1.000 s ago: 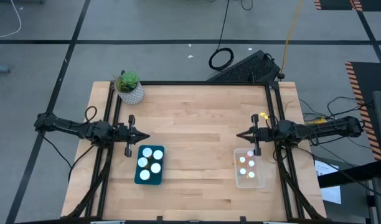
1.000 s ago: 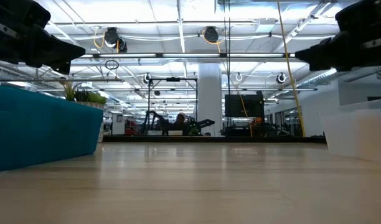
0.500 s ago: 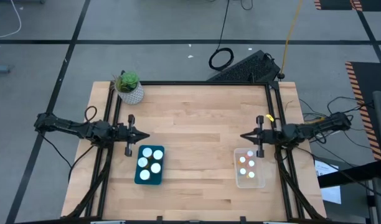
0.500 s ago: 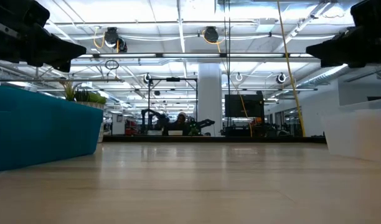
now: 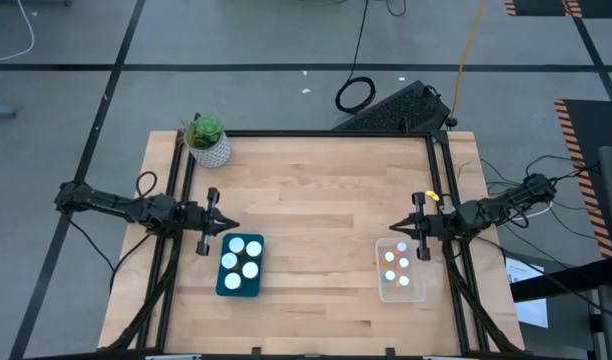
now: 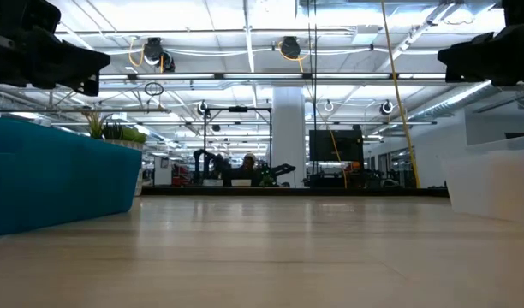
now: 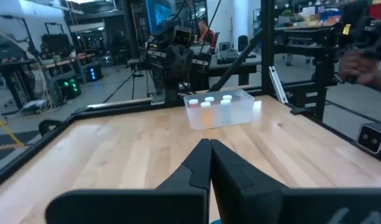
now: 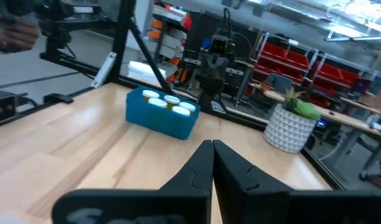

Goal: Pick and place medicine bottles into bin by pill shape (circle, oval)
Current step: Return to Home Position

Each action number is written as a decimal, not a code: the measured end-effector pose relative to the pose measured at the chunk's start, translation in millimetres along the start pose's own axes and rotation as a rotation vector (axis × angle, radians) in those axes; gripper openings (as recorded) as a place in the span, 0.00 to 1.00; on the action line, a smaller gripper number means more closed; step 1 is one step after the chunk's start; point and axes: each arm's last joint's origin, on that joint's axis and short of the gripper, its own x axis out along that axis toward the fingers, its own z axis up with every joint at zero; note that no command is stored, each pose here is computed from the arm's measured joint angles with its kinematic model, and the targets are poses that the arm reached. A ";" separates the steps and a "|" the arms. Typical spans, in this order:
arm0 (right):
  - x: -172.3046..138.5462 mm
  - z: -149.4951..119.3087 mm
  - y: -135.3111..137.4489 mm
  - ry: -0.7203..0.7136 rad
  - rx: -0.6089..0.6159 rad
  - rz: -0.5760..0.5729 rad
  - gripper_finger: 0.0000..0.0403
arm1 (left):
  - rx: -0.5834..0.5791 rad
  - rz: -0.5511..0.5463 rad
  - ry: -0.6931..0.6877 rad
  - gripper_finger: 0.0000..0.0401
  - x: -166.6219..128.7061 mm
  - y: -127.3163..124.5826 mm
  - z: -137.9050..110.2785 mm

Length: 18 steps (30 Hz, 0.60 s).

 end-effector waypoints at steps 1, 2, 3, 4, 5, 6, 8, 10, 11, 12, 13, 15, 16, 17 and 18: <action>-0.3 0.1 0.2 -0.004 -0.001 0.010 0.00 | 0.010 -0.002 -0.003 0.03 -0.1 0.0 0.3; -0.7 -0.2 0.2 -0.003 -0.002 0.013 0.00 | 0.018 -0.003 -0.004 0.03 -0.2 0.0 0.4; -1.4 -0.6 0.1 -0.001 -0.002 0.015 0.00 | 0.025 -0.003 -0.006 0.03 -0.4 0.0 0.5; -2.1 -0.1 0.0 -0.010 0.000 0.021 0.00 | 0.030 -0.003 -0.008 0.02 -0.6 0.0 0.8; -3.0 0.8 -0.2 -0.026 -0.004 0.034 0.00 | 0.032 -0.002 -0.013 0.01 -0.9 0.1 1.2; -4.1 1.9 -0.9 -0.045 -0.009 0.038 0.00 | 0.031 -0.002 -0.016 0.01 -1.1 0.1 1.5; -4.7 2.9 -3.0 -0.060 -0.013 0.026 0.00 | 0.025 -0.002 -0.015 0.01 -1.4 0.1 1.3; -4.1 1.7 -4.6 -0.051 -0.013 0.018 0.00 | 0.023 -0.002 -0.017 0.02 -1.4 0.2 1.5; -3.8 1.3 -5.3 -0.052 -0.009 0.027 0.00 | 0.023 -0.001 -0.020 0.03 -1.4 0.2 1.8; -3.5 0.7 -5.9 -0.052 -0.002 0.040 0.00 | 0.023 -0.001 -0.021 0.03 -1.4 0.2 1.9; -3.2 0.2 -6.6 -0.052 0.004 0.050 0.00 | 0.023 -0.001 -0.021 0.03 -1.4 0.2 1.9; -2.8 0.3 -8.5 -0.064 0.017 0.066 0.00 | 0.021 -0.001 -0.020 0.02 -1.4 0.2 1.8; -2.7 0.2 -9.3 -0.066 0.021 0.069 0.00 | 0.017 -0.001 -0.020 0.01 -1.4 0.2 1.8; -2.5 -0.4 -10.2 -0.063 0.024 0.069 0.00 | 0.017 -0.001 -0.018 0.01 -1.4 0.2 1.7; -2.3 -1.1 -11.1 -0.056 0.026 0.062 0.00 | 0.016 -0.002 -0.017 0.01 -1.4 0.1 1.5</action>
